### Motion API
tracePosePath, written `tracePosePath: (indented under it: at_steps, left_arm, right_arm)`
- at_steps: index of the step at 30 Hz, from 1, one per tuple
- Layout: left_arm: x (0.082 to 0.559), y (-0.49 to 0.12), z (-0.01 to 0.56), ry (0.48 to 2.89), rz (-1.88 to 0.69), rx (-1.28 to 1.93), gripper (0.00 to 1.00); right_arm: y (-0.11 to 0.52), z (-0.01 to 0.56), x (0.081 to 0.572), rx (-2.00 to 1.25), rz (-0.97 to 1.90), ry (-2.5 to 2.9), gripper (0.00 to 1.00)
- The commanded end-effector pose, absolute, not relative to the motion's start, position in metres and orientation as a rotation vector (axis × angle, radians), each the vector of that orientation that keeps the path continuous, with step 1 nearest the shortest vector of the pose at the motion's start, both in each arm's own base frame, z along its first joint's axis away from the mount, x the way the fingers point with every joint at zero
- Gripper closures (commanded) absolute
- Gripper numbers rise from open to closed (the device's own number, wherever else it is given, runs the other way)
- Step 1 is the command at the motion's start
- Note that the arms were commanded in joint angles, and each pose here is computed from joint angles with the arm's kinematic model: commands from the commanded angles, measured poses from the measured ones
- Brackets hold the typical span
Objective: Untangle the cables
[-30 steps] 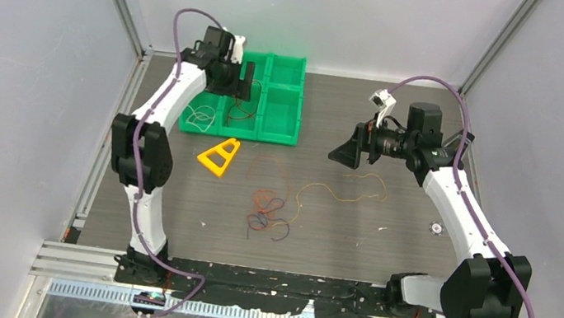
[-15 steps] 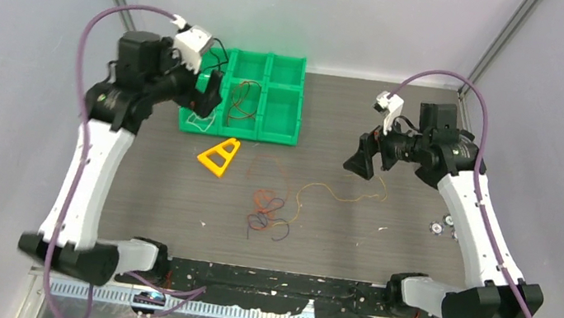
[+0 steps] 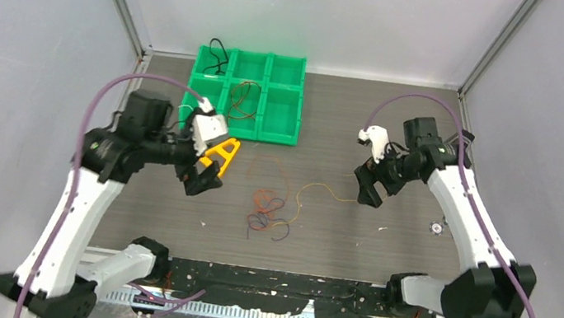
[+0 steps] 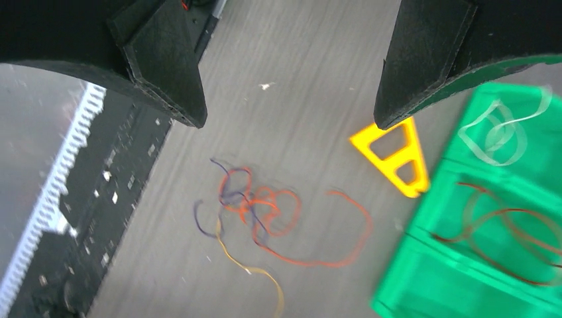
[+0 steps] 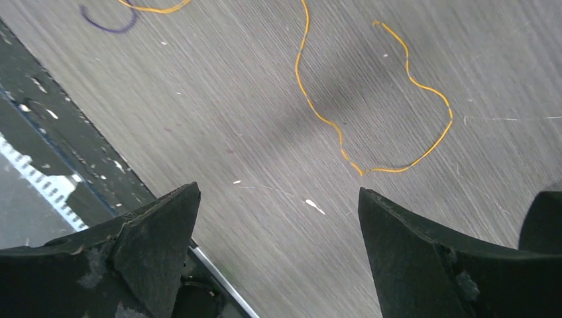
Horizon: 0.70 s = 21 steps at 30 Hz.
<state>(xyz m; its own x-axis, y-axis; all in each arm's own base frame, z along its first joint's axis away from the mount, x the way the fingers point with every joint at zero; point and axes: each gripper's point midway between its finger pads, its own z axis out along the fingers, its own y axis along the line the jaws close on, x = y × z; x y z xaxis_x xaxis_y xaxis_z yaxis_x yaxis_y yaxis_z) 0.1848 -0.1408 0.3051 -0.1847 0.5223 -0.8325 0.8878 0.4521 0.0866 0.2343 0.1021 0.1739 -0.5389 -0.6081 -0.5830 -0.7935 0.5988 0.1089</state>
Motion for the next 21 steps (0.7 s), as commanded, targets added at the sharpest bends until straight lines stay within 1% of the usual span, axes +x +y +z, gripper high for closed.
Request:
tracePosePath:
  at_steps: [1, 5, 7, 10, 14, 17, 21]
  left_arm:
    - [0.191, -0.165, 0.273, 1.825, -0.623, 1.349, 0.00]
    - [0.198, -0.179, 0.266, 1.820, -0.708, 1.337, 0.00]
    - [0.204, -0.183, 0.263, 1.841, -0.731, 1.302, 0.00]
    - [0.199, -0.188, 0.258, 1.869, -0.800, 1.271, 0.00]
    - [0.198, -0.186, 0.249, 1.878, -0.797, 1.242, 0.00]
    - [0.201, -0.181, 0.249, 1.889, -0.753, 1.224, 0.00]
    - [0.215, -0.177, 0.254, 1.897, -0.717, 1.165, 0.01]
  right_arm:
    - [0.096, 0.133, 0.254, -1.267, 0.409, 2.403, 0.06]
    - [0.101, 0.098, 0.267, -1.416, 0.321, 2.423, 0.08]
    - [0.117, 0.089, 0.266, -1.466, 0.370, 2.424, 0.10]
    - [0.146, 0.072, 0.265, -1.547, 0.387, 2.414, 0.11]
    - [0.163, 0.047, 0.277, -1.573, 0.280, 2.428, 0.14]
    - [0.156, 0.036, 0.279, -1.599, 0.172, 2.473, 0.18]
    - [0.137, 0.021, 0.267, -1.675, 0.058, 2.525, 0.30]
